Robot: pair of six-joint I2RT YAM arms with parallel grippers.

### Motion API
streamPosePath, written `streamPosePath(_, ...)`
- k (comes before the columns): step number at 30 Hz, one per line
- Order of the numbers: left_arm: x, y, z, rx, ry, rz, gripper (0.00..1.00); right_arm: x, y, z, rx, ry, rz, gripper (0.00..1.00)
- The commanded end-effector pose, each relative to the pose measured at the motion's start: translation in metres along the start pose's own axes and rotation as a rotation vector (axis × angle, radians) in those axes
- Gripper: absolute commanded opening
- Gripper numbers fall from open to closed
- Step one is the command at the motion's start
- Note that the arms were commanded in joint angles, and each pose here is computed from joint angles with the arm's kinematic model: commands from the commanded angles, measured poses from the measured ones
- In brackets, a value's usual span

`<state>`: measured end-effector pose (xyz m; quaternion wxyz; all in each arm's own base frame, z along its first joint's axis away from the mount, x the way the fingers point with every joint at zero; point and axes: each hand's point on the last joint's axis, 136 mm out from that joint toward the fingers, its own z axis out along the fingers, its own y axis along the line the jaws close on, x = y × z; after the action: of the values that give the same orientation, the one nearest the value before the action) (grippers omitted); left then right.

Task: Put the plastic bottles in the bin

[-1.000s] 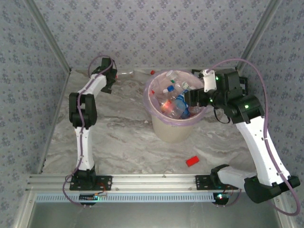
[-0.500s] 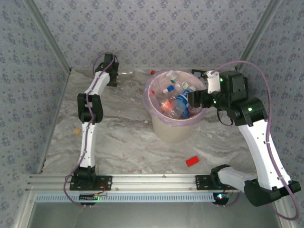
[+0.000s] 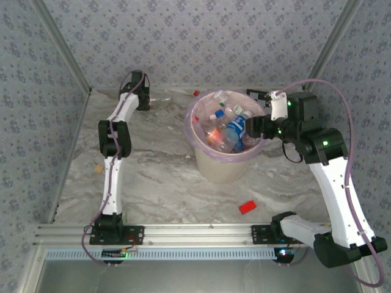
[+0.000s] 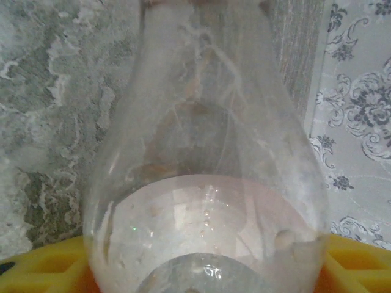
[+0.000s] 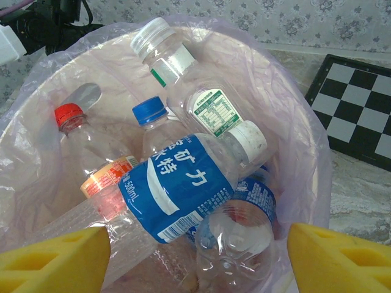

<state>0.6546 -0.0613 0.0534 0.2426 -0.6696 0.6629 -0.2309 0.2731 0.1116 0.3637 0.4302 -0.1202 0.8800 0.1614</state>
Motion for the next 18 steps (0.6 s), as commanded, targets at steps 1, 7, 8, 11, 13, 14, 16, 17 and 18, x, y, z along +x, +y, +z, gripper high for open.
streamPosePath(1,-0.004,0.012,-0.001,-0.050,-0.003,-0.028,0.60,0.004,-0.001,-0.004,0.004,0.011,0.002,0.78)
streamPosePath(7,-0.001,-0.034,-0.045,0.067,0.024,0.107,0.54,-0.001,0.000,-0.005,-0.009,0.003,0.021,0.76)
streamPosePath(8,0.000,-0.042,-0.056,0.087,0.027,0.139,0.54,-0.003,0.001,-0.005,-0.010,0.000,0.022,0.75)
streamPosePath(11,0.006,-0.067,-0.096,0.157,0.051,0.262,0.52,-0.008,0.000,-0.005,-0.011,-0.011,0.022,0.75)
streamPosePath(13,0.013,-0.080,-0.129,0.193,0.088,0.358,0.49,-0.012,-0.003,-0.004,-0.010,-0.019,0.024,0.75)
streamPosePath(14,0.016,-0.086,-0.144,0.213,0.100,0.407,0.48,-0.014,-0.003,-0.003,-0.010,-0.022,0.025,0.75)
streamPosePath(16,0.021,-0.087,-0.185,0.216,0.119,0.507,0.44,-0.019,-0.006,0.002,-0.011,-0.032,0.028,0.75)
streamPosePath(17,0.024,-0.086,-0.202,0.221,0.125,0.549,0.42,-0.021,-0.007,0.004,-0.013,-0.036,0.028,0.75)
streamPosePath(18,0.027,-0.087,-0.223,0.234,0.131,0.599,0.40,-0.024,-0.008,0.007,-0.016,-0.040,0.029,0.75)
